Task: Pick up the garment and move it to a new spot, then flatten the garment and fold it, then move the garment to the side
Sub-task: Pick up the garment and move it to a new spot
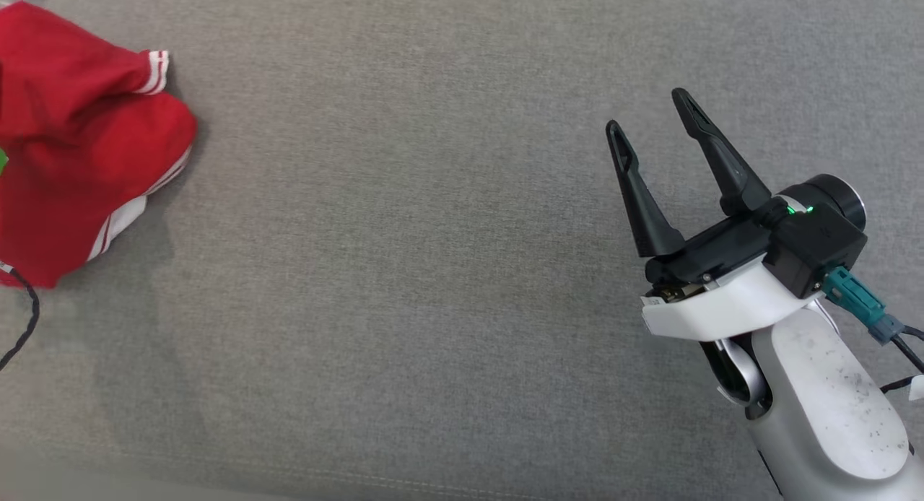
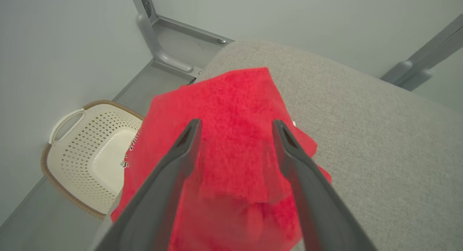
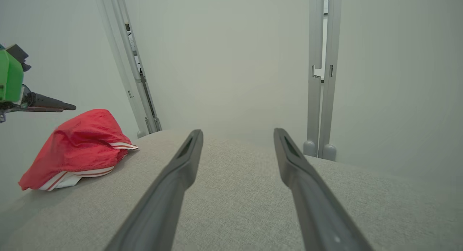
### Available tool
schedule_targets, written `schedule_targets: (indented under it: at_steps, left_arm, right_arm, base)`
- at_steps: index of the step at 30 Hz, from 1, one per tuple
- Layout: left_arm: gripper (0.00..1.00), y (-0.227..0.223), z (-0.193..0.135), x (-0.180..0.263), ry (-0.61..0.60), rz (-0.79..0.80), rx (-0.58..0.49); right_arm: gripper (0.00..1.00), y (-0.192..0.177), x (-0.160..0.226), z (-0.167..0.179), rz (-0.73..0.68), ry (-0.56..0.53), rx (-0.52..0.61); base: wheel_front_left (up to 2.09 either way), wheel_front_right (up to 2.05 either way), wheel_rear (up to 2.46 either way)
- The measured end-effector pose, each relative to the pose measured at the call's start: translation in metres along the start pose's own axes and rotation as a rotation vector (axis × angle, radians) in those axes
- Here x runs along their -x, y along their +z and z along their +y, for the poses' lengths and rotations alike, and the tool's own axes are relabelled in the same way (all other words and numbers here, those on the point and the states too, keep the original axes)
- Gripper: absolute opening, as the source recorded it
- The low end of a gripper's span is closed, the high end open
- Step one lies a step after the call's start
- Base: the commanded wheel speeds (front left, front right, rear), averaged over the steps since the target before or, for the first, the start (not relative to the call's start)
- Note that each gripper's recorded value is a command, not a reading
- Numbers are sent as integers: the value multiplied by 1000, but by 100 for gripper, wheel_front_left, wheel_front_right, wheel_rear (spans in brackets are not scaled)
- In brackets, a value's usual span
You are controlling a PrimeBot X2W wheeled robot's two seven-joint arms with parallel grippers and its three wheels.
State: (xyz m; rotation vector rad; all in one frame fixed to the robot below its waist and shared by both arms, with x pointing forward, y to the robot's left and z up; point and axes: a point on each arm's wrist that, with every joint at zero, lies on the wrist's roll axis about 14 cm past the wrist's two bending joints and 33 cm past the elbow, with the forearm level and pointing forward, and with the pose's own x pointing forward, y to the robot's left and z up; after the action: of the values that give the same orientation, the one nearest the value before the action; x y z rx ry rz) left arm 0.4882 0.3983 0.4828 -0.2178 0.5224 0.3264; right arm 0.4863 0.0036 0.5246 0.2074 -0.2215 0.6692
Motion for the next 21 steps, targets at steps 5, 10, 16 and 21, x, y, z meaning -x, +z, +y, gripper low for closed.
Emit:
schedule_targets:
  at_steps: [5,10,16,21]
  left_arm:
    - [100,-39,3,-30,34,174,-25]
    - [100,-76,-6,-50,31,285,-43]
    - [0,-83,-15,-59,14,289,-55]
    - [0,-65,-15,-51,4,234,-98]
  right_arm:
    - [100,-14,10,-19,36,-55,-1]
    - [100,-24,20,-35,62,-101,2]
    - [100,-26,25,-43,73,-126,8]
    - [100,-19,24,-35,63,-118,7]
  base:
    - [0,0,0]
    - [0,0,0]
    - [0,0,0]
    - [0,0,0]
